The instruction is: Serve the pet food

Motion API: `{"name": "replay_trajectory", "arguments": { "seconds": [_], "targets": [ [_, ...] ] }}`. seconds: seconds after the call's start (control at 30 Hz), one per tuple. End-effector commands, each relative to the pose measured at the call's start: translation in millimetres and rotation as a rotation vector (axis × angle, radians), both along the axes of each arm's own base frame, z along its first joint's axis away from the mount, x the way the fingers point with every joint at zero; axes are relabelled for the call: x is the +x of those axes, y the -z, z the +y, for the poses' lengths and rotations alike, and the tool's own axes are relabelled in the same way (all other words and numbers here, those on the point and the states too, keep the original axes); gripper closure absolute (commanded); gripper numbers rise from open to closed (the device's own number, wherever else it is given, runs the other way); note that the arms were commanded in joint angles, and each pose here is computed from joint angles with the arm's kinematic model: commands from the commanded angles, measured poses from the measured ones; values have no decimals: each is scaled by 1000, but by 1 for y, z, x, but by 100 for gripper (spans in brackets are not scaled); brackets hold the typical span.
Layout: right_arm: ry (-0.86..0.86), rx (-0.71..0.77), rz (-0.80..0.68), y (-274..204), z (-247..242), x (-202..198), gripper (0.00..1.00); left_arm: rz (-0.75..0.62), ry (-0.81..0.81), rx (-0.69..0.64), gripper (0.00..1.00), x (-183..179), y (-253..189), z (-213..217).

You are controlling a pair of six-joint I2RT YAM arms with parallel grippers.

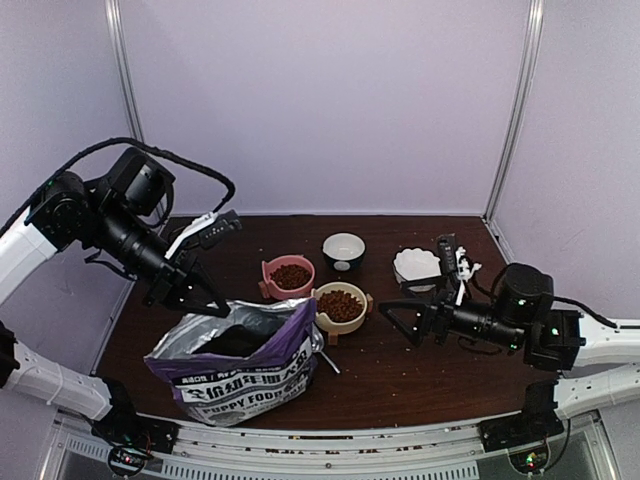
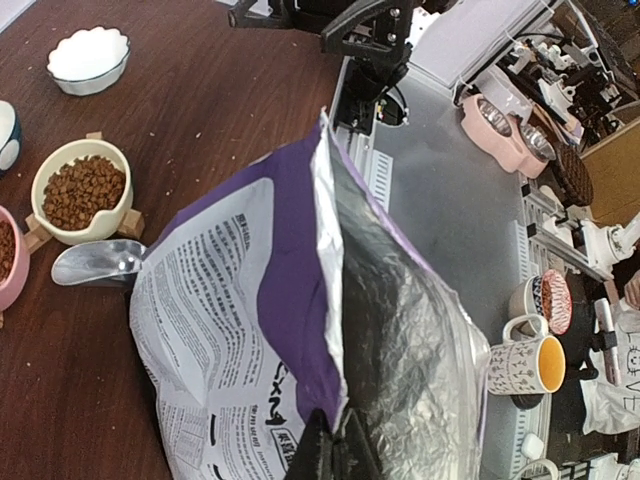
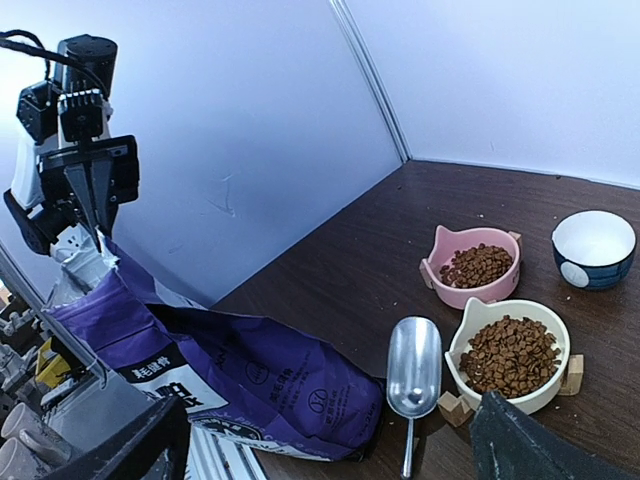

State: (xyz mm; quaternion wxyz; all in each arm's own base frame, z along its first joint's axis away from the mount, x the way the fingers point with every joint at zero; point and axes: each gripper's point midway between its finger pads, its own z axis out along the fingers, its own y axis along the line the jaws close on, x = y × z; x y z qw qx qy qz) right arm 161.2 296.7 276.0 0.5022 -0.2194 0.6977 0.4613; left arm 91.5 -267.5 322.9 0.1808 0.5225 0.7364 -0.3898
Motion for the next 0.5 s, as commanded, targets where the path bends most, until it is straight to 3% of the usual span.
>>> {"name": "replay_trajectory", "arguments": {
  "seconds": [0.0,0.47],
  "targets": [
    [-48,72,-105,-20,-16,-16,0,-138,140,-265,100,-7,-62,-32],
    [-260,-47,-124,-5,7,-45,0,-106,192,-288,100,-1,-53,-62]
  ]
}}
